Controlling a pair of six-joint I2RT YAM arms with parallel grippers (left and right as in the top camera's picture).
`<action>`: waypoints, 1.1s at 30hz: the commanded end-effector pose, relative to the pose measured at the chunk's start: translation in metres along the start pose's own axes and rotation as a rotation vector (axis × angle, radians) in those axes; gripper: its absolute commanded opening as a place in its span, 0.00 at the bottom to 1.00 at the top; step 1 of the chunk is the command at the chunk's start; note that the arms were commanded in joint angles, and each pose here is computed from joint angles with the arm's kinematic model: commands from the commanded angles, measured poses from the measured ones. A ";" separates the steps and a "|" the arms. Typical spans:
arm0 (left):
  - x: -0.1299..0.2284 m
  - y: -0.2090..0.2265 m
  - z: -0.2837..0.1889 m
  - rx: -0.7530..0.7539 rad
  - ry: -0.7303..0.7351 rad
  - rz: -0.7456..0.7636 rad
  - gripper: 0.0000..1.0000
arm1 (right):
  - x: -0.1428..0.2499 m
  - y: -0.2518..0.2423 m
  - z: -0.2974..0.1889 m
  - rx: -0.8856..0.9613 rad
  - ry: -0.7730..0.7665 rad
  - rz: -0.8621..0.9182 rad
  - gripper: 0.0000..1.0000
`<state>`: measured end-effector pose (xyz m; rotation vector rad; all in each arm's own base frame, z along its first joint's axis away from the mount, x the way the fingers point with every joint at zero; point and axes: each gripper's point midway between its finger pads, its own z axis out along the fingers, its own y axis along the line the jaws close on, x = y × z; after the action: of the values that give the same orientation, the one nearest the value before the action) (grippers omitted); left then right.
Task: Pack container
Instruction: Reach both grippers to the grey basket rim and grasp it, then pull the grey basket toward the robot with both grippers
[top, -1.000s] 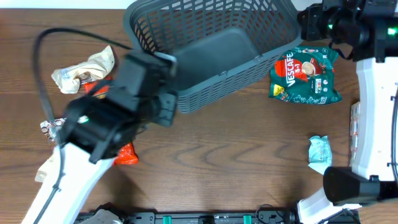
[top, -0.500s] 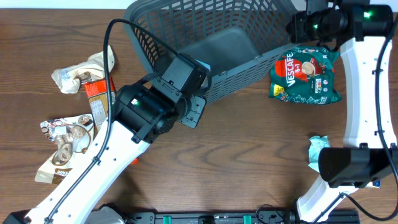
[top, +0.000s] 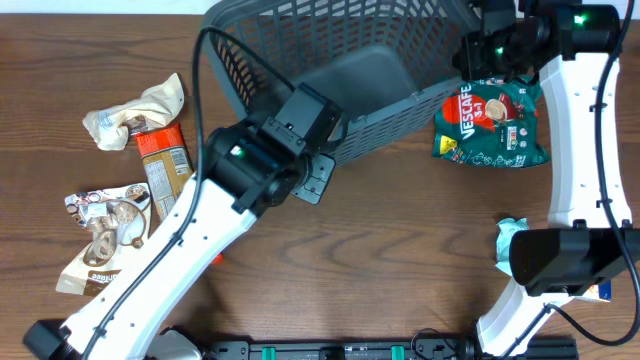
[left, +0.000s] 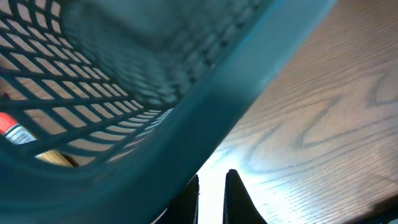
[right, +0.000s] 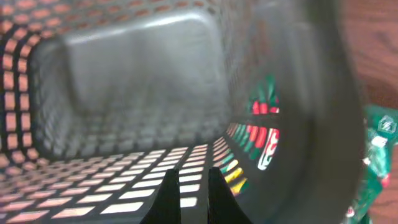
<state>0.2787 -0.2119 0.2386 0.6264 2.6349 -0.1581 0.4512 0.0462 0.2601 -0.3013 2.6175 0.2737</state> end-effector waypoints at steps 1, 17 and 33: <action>-0.005 0.009 -0.003 -0.050 -0.019 -0.014 0.06 | 0.012 0.002 0.004 -0.005 0.057 -0.009 0.01; -0.013 0.050 -0.004 -0.175 -0.045 -0.060 0.06 | 0.054 0.032 0.001 -0.056 0.242 -0.016 0.01; -0.011 0.061 -0.012 -0.187 -0.054 -0.086 0.09 | 0.022 0.032 0.005 -0.041 0.112 -0.055 0.74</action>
<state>0.3133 -0.1595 0.2393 0.4364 2.6277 0.0478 0.4165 0.0703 0.2467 -0.3863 2.7504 0.3072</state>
